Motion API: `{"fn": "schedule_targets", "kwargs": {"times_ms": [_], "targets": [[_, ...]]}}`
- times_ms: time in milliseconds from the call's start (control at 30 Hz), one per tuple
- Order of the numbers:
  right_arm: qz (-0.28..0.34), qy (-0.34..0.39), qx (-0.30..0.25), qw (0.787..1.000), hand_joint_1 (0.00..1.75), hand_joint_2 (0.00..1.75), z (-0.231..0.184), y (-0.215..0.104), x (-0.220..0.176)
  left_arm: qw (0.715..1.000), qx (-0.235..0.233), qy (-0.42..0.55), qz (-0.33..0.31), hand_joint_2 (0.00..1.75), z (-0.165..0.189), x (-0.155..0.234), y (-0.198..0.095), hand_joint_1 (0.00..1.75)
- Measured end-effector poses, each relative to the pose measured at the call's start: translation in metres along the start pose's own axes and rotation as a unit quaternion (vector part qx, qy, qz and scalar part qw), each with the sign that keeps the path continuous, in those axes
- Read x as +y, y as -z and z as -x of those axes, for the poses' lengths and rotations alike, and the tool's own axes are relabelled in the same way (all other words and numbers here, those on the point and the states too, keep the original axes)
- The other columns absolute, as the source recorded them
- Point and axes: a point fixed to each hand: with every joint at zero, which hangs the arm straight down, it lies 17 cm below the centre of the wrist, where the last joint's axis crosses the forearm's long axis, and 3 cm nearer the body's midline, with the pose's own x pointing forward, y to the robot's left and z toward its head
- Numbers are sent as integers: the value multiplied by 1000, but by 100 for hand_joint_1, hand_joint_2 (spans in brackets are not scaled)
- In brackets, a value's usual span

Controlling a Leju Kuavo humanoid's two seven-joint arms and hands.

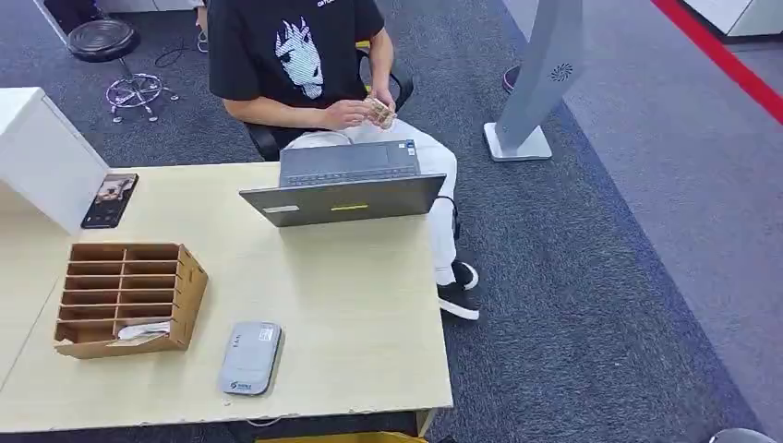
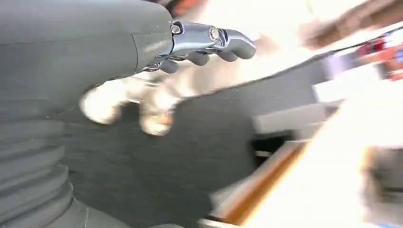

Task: Pass the card to the sensor for recognition and then transmit it.

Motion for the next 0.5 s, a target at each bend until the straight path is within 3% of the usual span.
{"fn": "schedule_targets", "kwargs": {"times_ms": [200, 367, 500], "targets": [[1, -5, 0, 1000, 0, 175, -1, 0, -1, 989, -113, -71, 64, 175, -81, -37, 1, 0], [3, -4, 2, 1000, 0, 175, -4, 0, -2, 977, -165, -96, 92, 175, -119, -66, -5, 0], [5, 2, 2, 1000, 0, 175, -10, 1, -4, 959, -214, -121, 138, 175, -165, -120, -15, 0]]}}
